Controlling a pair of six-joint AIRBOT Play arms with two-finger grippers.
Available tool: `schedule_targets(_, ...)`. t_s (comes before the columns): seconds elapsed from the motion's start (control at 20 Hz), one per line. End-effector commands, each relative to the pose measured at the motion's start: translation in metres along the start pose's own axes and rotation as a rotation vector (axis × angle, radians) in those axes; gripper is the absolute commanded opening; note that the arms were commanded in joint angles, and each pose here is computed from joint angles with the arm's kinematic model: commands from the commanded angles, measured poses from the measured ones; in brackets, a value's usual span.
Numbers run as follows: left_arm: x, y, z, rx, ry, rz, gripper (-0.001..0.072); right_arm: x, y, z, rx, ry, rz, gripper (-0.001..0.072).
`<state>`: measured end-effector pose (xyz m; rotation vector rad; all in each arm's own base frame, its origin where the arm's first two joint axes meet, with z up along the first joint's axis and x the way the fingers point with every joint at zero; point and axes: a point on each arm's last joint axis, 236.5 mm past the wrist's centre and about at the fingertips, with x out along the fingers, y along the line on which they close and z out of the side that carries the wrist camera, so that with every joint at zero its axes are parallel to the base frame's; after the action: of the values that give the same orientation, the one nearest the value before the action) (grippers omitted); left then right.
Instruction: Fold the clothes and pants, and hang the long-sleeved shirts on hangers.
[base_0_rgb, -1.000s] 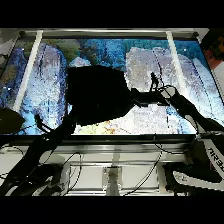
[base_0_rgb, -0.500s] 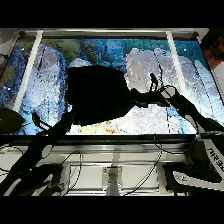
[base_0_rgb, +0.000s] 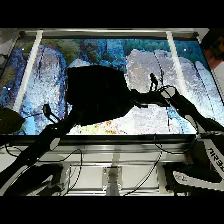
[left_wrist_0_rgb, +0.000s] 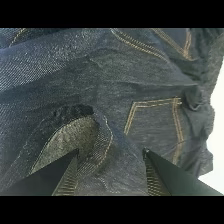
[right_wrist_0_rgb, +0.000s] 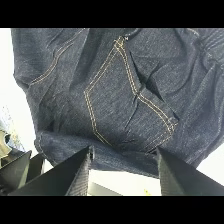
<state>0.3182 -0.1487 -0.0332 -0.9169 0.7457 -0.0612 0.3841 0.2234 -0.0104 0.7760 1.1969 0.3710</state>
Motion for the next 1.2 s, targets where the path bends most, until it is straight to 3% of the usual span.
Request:
schedule_targets(0.0,0.009,0.002,-0.003,0.019,0.011,0.015,0.046,0.0,0.0,0.0,-0.002,-0.001,0.0,0.0456)
schedule_targets(0.15,0.017,0.004,-0.004,0.018,0.007,0.01,0.0449,0.0,0.0,0.0,-0.002,-0.001,0.0,0.0455)
schedule_targets(0.25,0.024,-0.003,0.001,0.013,-0.013,-0.021,0.035,0.0,0.0,0.0,-0.002,-0.001,0.0,0.0455)
schedule_targets(0.45,0.036,-0.002,-0.001,0.067,0.011,0.013,0.0348,0.0,0.0,0.0,-0.002,-0.001,0.0,0.0455)
schedule_targets(0.5,0.037,0.0,-0.002,0.068,0.014,0.018,0.0251,0.0,0.0,0.0,-0.002,-0.001,0.0,0.0455)
schedule_targets(0.55,0.037,0.0,-0.002,0.068,0.013,0.017,0.0048,0.0,0.0,0.0,-0.002,-0.002,0.0,0.0455)
schedule_targets(0.6,0.036,-0.003,0.0,0.068,0.007,0.006,0.0013,0.0,0.0,0.001,-0.002,-0.002,0.0,0.0455)
schedule_targets(0.75,0.027,-0.035,0.015,0.098,-0.053,-0.11,0.0012,0.0,0.0,0.001,-0.001,-0.004,-0.001,0.0444)
schedule_targets(0.9,-0.01,-0.085,0.031,0.302,-0.127,-0.253,0.001,-0.01,-0.015,0.006,0.095,0.016,-0.011,0.0447)
schedule_targets(1.0,-0.036,-0.088,0.041,0.306,-0.152,-0.23,0.001,-0.022,-0.031,0.006,0.168,0.054,-0.018,0.0457)
schedule_targets(1.15,-0.062,-0.055,0.039,0.423,-0.118,-0.063,0.001,-0.028,-0.043,-0.002,0.225,0.109,-0.02,0.0457)
